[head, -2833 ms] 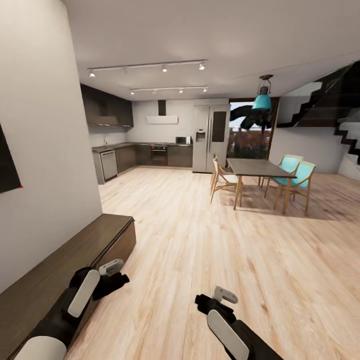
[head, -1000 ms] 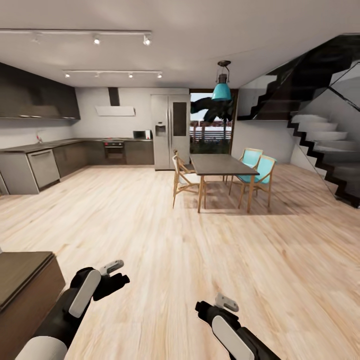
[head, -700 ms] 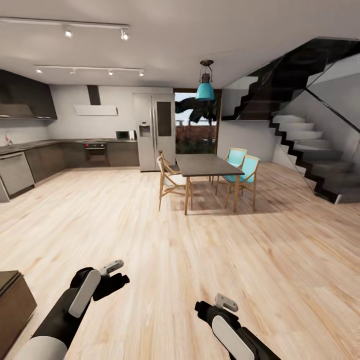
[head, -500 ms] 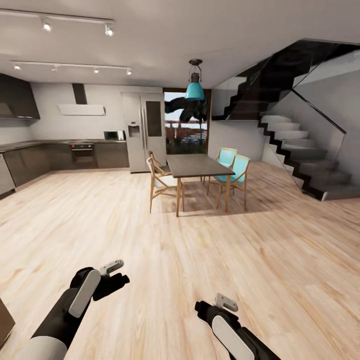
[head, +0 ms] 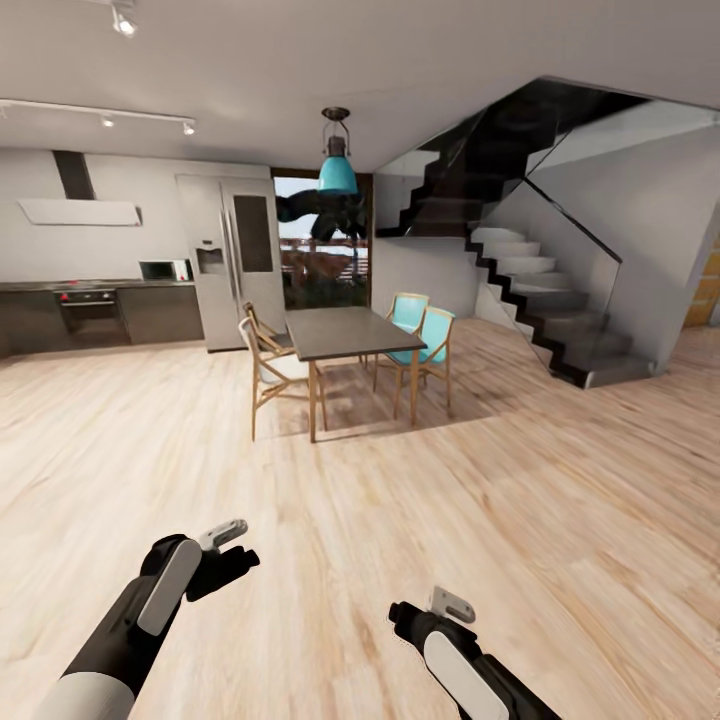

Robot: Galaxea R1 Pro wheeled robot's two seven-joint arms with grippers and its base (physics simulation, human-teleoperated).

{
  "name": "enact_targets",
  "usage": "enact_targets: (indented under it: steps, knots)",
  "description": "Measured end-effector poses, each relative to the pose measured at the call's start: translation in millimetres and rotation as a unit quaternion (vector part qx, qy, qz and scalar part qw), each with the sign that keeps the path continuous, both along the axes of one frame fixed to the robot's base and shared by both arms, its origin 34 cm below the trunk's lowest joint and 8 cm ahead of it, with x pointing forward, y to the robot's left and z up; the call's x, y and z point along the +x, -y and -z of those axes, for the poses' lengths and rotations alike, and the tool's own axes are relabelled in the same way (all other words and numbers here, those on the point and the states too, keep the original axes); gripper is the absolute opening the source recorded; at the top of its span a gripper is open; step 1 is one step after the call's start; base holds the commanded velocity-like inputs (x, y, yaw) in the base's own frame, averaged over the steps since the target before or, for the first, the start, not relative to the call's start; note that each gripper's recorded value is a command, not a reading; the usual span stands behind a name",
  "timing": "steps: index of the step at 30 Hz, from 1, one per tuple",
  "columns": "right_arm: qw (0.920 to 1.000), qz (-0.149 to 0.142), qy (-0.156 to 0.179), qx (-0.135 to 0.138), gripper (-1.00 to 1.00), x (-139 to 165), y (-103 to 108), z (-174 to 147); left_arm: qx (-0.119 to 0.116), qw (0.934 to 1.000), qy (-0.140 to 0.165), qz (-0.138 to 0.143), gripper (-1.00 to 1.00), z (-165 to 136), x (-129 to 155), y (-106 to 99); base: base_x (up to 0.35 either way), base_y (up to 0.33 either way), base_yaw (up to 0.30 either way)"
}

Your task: Place each of the two pumpkins and all three candles from the living room inside a cabinet in the living room (use any cabinet), then make sure every cabinet is closed, and position the cauldron so it is next to a table in the living room.

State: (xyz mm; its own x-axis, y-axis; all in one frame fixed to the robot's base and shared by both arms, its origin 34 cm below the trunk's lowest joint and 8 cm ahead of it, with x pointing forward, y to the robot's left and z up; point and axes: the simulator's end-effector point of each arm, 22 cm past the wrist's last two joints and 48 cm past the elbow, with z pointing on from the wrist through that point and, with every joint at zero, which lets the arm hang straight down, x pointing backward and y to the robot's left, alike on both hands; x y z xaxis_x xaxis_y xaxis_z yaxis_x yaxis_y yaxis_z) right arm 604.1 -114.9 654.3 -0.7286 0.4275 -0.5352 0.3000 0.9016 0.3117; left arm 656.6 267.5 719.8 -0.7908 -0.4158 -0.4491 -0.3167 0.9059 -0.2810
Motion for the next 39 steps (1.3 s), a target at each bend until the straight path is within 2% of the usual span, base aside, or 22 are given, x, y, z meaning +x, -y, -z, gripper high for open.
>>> enact_targets:
  steps: [21, 33, 39]
  knots:
    - [1.0, -0.001, -0.009, -0.001, 1.0, -2.8, 0.4, 8.9, -0.001, 1.0, -0.009, 0.0, 1.0, 9.5, -1.3, 0.7, 0.338, -0.047, -0.25]
    - [0.9998, -0.001, -0.019, -0.002, 1.0, -5.9, 0.4, 17.6, -0.001, 0.9998, -0.018, 0.001, 1.0, 19.1, -3.0, 1.0, 0.343, -0.001, -0.076]
    - [0.9998, 0.002, -0.02, -0.002, 1.0, -6.0, 1.0, 18.7, 0.004, 0.9997, -0.021, 0.01, 1.0, 21.5, -4.0, 5.8, 0.343, 0.0, -0.055]
